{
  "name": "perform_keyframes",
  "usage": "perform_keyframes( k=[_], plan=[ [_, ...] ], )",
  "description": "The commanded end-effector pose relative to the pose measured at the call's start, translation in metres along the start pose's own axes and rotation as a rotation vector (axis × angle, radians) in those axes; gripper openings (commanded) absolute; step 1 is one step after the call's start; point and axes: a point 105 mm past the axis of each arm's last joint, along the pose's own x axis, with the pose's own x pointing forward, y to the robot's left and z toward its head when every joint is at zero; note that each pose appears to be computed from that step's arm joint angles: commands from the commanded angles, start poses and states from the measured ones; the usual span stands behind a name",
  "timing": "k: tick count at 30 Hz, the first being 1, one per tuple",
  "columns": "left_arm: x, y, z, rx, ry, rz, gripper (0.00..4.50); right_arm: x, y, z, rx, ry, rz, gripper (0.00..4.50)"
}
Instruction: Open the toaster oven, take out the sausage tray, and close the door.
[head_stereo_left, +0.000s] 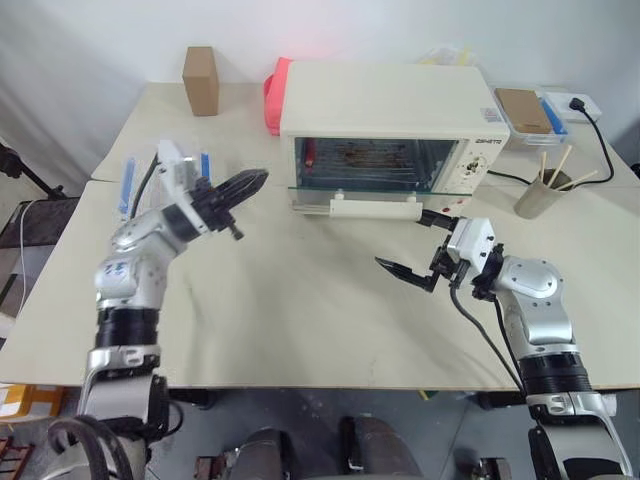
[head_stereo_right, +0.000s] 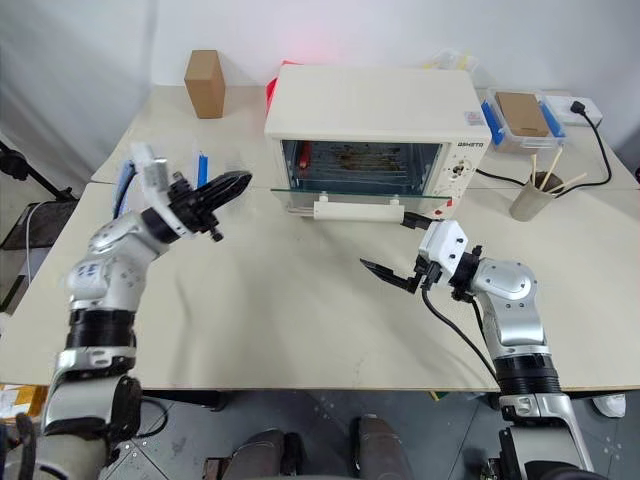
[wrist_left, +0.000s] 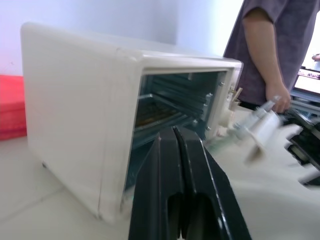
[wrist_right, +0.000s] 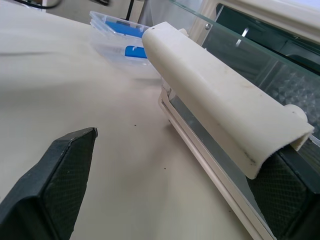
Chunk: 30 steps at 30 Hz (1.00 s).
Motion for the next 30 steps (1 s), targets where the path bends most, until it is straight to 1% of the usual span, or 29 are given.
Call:
perform_keyframes(
  k=[1, 3, 6, 9, 12, 14, 15, 17, 20, 23, 26, 30],
  plan=[
    [0.023, 0.0, -0.002, 0.047, -0.003, -0.01, 0.01, 0.003, -0.004, 0.01, -0.061, -0.034, 0.012, 4.5],
    [0.04, -0.006, -0.01, 0.035, 0.007, -0.044, 0.01, 0.002, -0.005, 0.009, -0.066, -0.033, 0.002, 4.5],
    [0.054, -0.009, -0.024, 0.044, 0.047, -0.061, 0.01, -0.001, -0.006, 0.008, -0.068, -0.029, -0.012, 4.5],
    [0.057, -0.012, -0.034, 0.057, 0.072, -0.088, 0.01, -0.011, -0.004, 0.005, -0.061, -0.011, -0.038, 4.5],
    [0.054, -0.016, -0.038, 0.042, 0.075, -0.123, 0.01, -0.025, -0.001, 0.002, -0.053, 0.02, -0.08, 4.5],
    [0.051, -0.019, -0.041, 0.049, 0.09, -0.153, 0.01, -0.039, 0.002, -0.001, -0.038, 0.046, -0.13, 4.5],
    [0.049, -0.02, -0.044, 0.045, 0.098, -0.166, 0.01, -0.051, 0.006, -0.003, -0.027, 0.072, -0.162, 4.5],
    [0.044, -0.022, -0.05, 0.039, 0.115, -0.187, 0.01, -0.08, 0.021, -0.007, 0.007, 0.138, -0.234, 4.5],
    [0.038, -0.027, -0.061, 0.055, 0.152, -0.23, 0.01, -0.114, 0.039, -0.008, 0.052, 0.226, -0.327, 4.5],
    [0.034, -0.033, -0.07, 0.077, 0.184, -0.264, 0.01, -0.134, 0.046, -0.004, 0.074, 0.275, -0.408, 4.5],
    [0.033, -0.039, -0.078, 0.095, 0.207, -0.279, 0.01, -0.142, 0.04, 0.007, 0.072, 0.279, -0.488, 4.5],
    [0.026, -0.044, -0.095, 0.11, 0.247, -0.273, 0.01, -0.125, 0.026, 0.021, 0.046, 0.241, -0.476, 4.5]
  ],
)
